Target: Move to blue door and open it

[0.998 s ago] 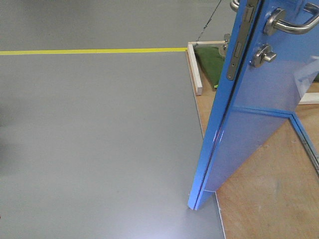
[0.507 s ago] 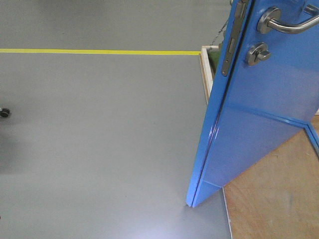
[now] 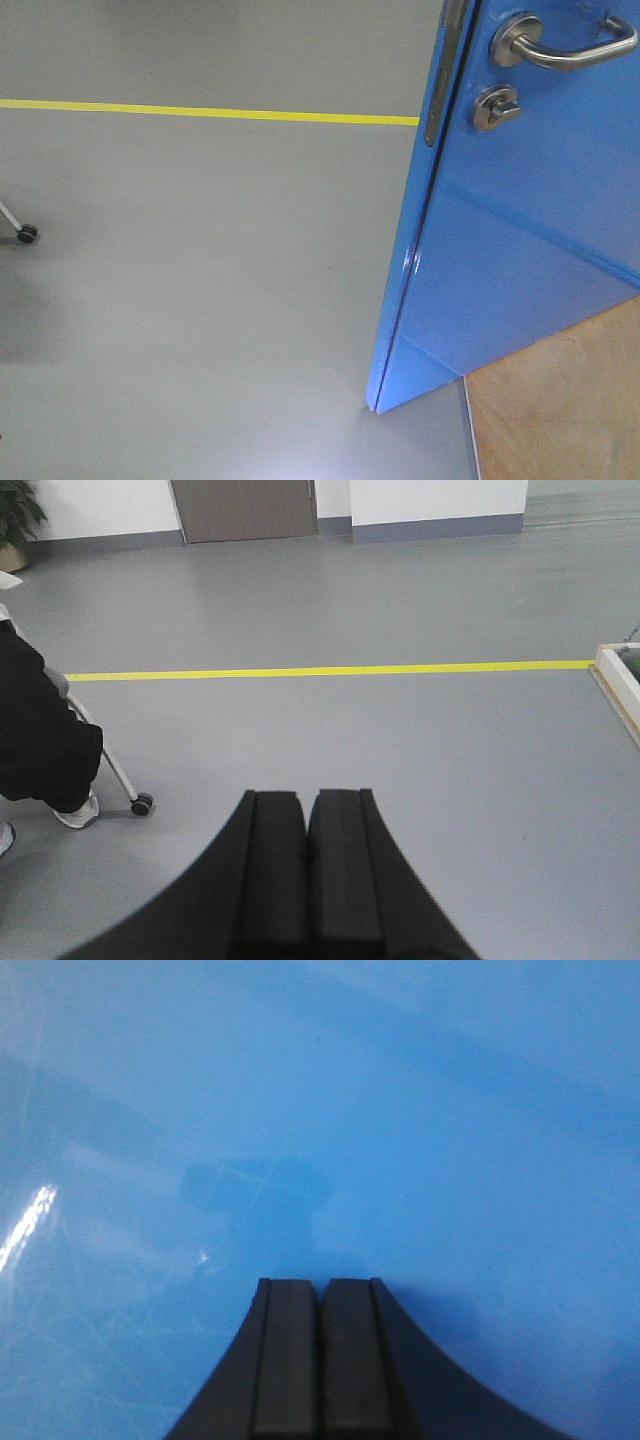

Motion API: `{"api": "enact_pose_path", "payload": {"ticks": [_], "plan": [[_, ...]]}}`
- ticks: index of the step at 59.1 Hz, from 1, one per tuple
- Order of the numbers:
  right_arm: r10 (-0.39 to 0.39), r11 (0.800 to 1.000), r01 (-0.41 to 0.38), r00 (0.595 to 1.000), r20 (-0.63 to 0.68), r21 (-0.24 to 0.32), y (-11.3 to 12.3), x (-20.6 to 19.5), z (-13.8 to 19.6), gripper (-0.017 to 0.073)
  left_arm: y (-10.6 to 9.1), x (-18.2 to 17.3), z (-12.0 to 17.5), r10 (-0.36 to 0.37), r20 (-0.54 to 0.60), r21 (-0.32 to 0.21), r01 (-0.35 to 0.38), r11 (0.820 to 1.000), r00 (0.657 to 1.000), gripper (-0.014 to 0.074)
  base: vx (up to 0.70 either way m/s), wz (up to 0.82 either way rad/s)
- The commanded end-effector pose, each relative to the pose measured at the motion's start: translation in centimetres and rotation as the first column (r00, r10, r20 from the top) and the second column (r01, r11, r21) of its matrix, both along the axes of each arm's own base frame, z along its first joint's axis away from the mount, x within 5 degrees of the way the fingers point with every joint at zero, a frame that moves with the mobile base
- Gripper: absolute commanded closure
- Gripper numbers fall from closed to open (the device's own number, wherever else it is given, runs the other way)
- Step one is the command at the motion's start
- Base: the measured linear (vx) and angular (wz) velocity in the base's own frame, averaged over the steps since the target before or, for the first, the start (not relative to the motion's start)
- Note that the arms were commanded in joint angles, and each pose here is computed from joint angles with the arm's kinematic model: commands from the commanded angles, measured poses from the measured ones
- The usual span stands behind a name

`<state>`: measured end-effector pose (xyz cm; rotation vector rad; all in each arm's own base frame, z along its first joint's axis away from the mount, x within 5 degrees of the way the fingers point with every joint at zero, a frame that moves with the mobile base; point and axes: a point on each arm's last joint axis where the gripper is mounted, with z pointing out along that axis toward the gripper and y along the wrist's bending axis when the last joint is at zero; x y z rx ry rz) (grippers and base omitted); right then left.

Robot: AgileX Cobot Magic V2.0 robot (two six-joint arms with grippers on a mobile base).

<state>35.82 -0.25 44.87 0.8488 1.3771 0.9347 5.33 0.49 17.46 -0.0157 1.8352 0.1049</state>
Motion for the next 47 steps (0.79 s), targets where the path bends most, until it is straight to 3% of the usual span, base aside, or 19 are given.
{"api": "enact_pose_path", "payload": {"ticks": [1,47], "plan": [[-0.027,1.0,0.027,0.997,0.073,-0.007,-0.16,-0.85,2.1,0.0557,-0.02,0.1,0.73,-0.001,0.098,0.0,0.001,1.0,0.995,0.0524,0.23,0.07],[-0.027,1.0,0.027,0.997,0.073,-0.007,-0.16,-0.85,2.1,0.0557,-0.02,0.1,0.73,-0.001,0.098,0.0,0.001,1.0,0.995,0.0524,0.28,0.01]]}}
